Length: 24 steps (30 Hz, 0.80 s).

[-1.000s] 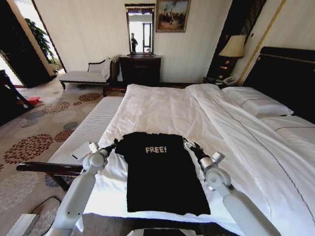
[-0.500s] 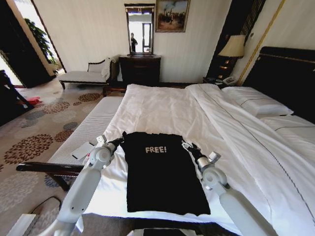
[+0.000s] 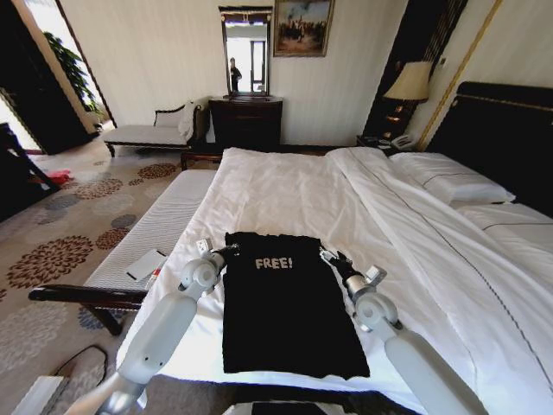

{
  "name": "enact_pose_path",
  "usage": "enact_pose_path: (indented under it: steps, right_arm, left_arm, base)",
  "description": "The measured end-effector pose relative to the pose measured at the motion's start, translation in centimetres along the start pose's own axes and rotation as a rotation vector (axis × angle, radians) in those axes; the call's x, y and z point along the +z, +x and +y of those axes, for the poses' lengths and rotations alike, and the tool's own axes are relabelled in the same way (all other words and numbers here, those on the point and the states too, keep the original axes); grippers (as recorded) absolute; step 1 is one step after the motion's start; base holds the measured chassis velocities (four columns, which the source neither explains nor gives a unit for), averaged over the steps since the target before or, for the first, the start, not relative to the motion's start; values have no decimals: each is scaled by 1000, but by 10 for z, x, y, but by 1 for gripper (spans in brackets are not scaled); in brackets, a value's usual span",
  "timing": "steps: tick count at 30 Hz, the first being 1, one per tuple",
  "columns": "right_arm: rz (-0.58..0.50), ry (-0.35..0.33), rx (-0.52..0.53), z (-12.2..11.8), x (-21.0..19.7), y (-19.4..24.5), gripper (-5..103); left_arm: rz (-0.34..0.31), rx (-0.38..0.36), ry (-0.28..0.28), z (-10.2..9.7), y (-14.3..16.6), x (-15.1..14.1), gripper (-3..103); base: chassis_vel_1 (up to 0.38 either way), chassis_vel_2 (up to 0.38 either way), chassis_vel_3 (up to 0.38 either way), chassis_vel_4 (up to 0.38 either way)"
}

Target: Fold the clothes on the bed.

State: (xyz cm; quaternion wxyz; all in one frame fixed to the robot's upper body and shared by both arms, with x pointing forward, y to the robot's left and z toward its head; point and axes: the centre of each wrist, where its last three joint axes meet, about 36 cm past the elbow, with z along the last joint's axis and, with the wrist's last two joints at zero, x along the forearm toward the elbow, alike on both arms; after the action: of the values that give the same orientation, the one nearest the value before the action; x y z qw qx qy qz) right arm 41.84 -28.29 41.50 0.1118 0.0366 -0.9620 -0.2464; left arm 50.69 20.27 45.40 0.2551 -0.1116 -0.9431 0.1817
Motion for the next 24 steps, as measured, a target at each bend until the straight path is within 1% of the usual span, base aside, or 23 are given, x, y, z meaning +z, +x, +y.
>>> enact_pose_path:
  steps: [4,8,9,10,11,12,13,15,16,17,18,19,22,23,24]
  right_arm:
    - [2,0,0,0,1,0,100]
    - [4,0,0,0,2,-1,100]
    - [4,0,-1,1,3,-1,100]
    - [5,0,0,0,3,0,100]
    - [6,0,0,0,4,0,100]
    - [7,0,1,0,4,0,100]
    - [7,0,1,0,4,0,100]
    - [6,0,1,0,4,1,100]
    - [5,0,0,0,4,1,100]
    - [5,0,0,0,4,1,100]
    - [5,0,0,1,4,1,100]
    - [4,0,-1,1,3,2,100]
    - [3,-2,-4,2,4,2,100]
    - [3,-2,-4,2,4,2,100]
    - [4,-2,-4,3,4,3,100]
  left_arm:
    - [-6,14,-1,-3,1,2,1]
    - [-27,27,1,-5,2,4,1]
    - [-60,35,-3,-7,3,4,-1]
    - [-87,49,4,-8,5,4,5]
    - [-99,62,13,-8,7,3,5]
    - [-110,80,29,-9,9,2,11]
    - [-110,80,29,-9,9,2,11]
    - [-120,119,53,-9,16,-1,22]
    - [-121,127,53,-8,18,-1,26]
    - [-121,127,53,-8,18,-1,26]
    - [-118,135,49,-8,20,-1,32]
    - [-113,138,45,-7,21,0,32]
    - [-103,127,43,-5,22,3,48]
    - [-103,127,43,-5,22,3,48]
    - [-104,114,49,-3,21,3,54]
  base:
    - [0,0,0,0]
    - [0,0,0,0]
    - [0,0,0,0]
    - [0,0,0,0]
    - [0,0,0,0]
    - [0,0,0,0]
    - [0,0,0,0]
    - [0,0,0,0]
    - [0,0,0,0]
    - [0,0,0,0]
    - [0,0,0,0]
    - [0,0,0,0]
    - [0,0,0,0]
    - [0,0,0,0]
    - [0,0,0,0]
